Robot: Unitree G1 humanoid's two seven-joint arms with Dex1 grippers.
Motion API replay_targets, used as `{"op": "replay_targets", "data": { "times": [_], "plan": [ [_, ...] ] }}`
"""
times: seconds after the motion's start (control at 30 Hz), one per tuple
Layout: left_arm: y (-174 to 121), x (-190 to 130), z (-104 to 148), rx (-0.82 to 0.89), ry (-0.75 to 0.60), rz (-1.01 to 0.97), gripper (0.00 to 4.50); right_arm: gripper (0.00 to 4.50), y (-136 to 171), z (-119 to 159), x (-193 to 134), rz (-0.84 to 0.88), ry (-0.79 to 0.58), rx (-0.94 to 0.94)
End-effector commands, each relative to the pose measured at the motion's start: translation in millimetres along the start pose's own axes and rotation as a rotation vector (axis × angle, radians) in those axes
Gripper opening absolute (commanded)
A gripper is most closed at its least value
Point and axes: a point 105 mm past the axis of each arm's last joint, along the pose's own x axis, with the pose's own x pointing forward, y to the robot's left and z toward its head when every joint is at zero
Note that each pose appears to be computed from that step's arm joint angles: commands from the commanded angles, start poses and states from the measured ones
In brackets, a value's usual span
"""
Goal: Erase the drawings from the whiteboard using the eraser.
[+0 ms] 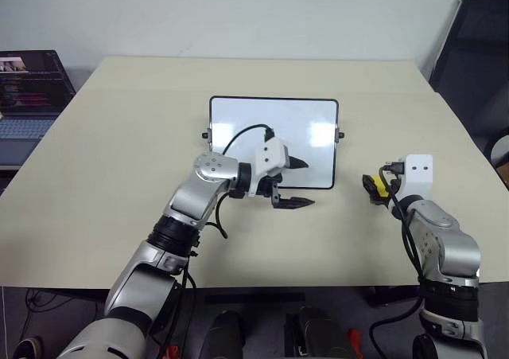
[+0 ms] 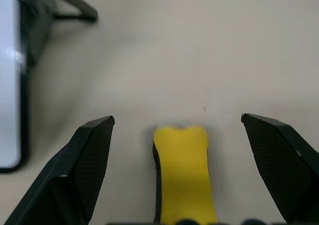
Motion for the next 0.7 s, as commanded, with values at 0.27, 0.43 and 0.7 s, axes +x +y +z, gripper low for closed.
{"op": "replay_targets", "data": {
  "times": [0.27,0.43,0.7],
  "plan": [
    [10,-85,-14,-0.144,-0.109,0.702,4.5,4.48,39,8,-53,0.033,-0.295,-0.102],
    [-10,-110,-44,-0.176,-0.033,0.93,4.5,4.48,25,-16,-69,-0.103,-0.336,-0.058],
    [-28,-153,-73,-0.222,0.068,1.242,4.5,4.48,-18,-50,-80,-0.222,-0.308,0.072]
  ]
}}
